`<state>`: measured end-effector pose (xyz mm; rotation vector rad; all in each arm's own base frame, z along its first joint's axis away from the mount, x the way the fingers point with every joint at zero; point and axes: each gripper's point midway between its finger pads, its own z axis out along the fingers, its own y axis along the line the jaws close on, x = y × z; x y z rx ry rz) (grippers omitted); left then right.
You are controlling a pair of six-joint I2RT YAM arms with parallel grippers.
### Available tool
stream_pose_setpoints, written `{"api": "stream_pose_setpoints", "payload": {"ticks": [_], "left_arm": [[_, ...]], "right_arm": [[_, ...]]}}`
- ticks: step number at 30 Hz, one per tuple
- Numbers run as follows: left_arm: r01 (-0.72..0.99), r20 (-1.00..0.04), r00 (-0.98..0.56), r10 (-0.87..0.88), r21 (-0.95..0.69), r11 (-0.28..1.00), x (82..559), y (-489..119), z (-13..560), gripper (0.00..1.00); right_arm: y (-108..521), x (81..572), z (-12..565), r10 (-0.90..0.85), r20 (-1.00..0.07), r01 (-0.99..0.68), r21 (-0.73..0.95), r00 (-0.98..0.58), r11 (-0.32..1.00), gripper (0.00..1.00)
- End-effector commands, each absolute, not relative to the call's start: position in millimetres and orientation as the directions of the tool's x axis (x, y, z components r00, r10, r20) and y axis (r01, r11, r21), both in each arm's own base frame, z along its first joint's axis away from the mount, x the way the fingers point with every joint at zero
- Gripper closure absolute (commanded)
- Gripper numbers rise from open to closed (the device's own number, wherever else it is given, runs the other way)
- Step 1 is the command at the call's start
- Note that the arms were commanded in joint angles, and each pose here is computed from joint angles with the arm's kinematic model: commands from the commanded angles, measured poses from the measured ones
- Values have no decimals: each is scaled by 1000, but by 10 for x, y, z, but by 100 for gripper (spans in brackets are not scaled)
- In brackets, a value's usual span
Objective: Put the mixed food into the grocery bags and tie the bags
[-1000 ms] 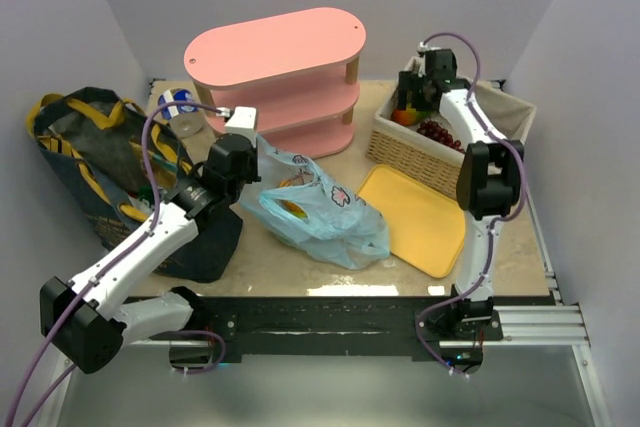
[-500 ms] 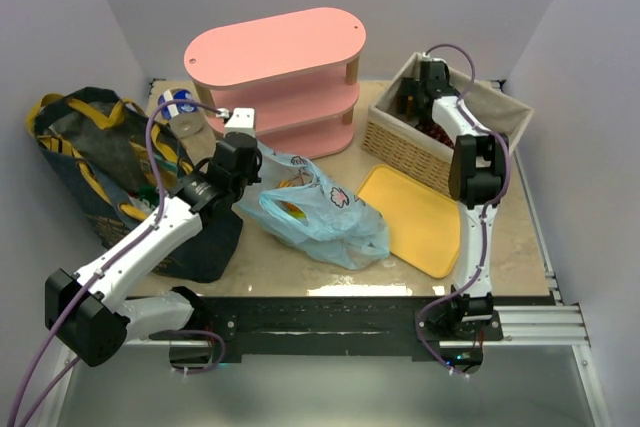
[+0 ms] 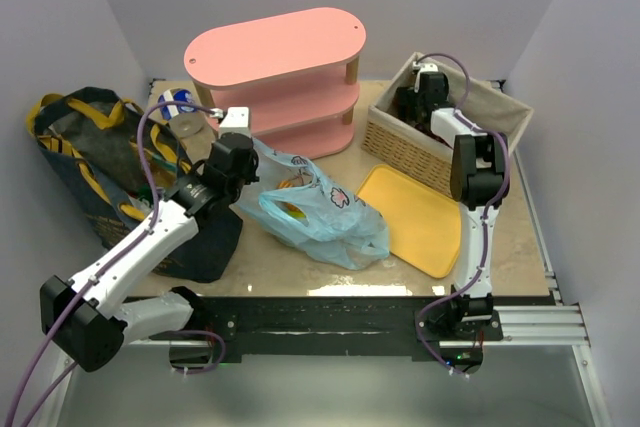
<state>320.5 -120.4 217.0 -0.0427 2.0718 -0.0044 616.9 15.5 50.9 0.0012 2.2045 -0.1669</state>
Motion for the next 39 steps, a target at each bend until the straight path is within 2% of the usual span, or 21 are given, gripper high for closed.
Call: {"api": "stream_pose_setpoints", "payload": {"ticks": [1,8,11,12,15,18,20,21,23,24,27,31,34,36,37,38,39], "left_arm": [[-79,-897,-432,-92,-64,995,3173,-1105,2317,100],[-82,-899,-427,-98,-70,994,3135,-1079,2337,100],[-78,-899,-427,-98,-72,994,3127,-1086,2342,100],[-78,-900,-425,-96,-70,995,3124,-1076,2348,100],[-73,-899,-428,-94,-69,995,3107,-1077,2340,100],[-70,-901,-422,-98,-75,995,3086,-1069,2351,100],[-66,-903,-419,-99,-78,995,3078,-1065,2357,100],[-61,-904,-416,-94,-75,995,3072,-1065,2367,100],[-50,-906,-414,-85,-71,996,3071,-1074,2371,100],[-40,-909,-409,-81,-71,997,3077,-1089,2380,100],[-21,-910,-410,-67,-64,998,3078,-1105,2362,100],[13,-910,-411,-61,-73,997,3048,-1146,2298,100],[27,-910,-411,-57,-75,997,3018,-1148,2257,100],[34,-910,-411,-54,-74,997,2991,-1144,2259,100],[34,-910,-411,-55,-75,997,2986,-1138,2261,100],[35,-912,-406,-54,-75,997,2966,-1126,2282,100],[31,-913,-405,-55,-74,997,2960,-1111,2280,100]], "right_arm": [[142,6427,1065,-222,-872,-23,-235,-437,972,1],[193,6505,964,-369,-831,-123,-350,-416,929,1],[208,6554,900,-401,-814,-154,-371,-419,916,6],[227,6560,895,-414,-810,-172,-377,-415,910,19],[270,6544,1052,-415,-824,-186,-371,-386,910,46],[335,6442,1316,-398,-849,-184,-354,-348,917,60],[396,6324,1420,-392,-858,-210,-337,-332,918,64],[409,6260,1722,-375,-880,-197,-329,-292,924,68],[486,6112,1782,-364,-888,-225,-307,-282,925,71],[480,6034,2053,-348,-904,-211,-301,-246,930,73],[473,5816,2222,-343,-909,-209,-298,-236,932,75],[511,5580,2179,-327,-904,-251,-260,-276,932,75],[569,5572,1912,-316,-868,-314,-199,-382,928,66],[562,5602,1873,-313,-826,-321,-171,-469,932,53],[558,5638,1659,-314,-794,-328,-153,-520,932,46],[561,5646,1619,-321,-779,-337,-150,-538,929,30],[551,5639,1618,-328,-762,-348,-144,-559,927,23]]}}
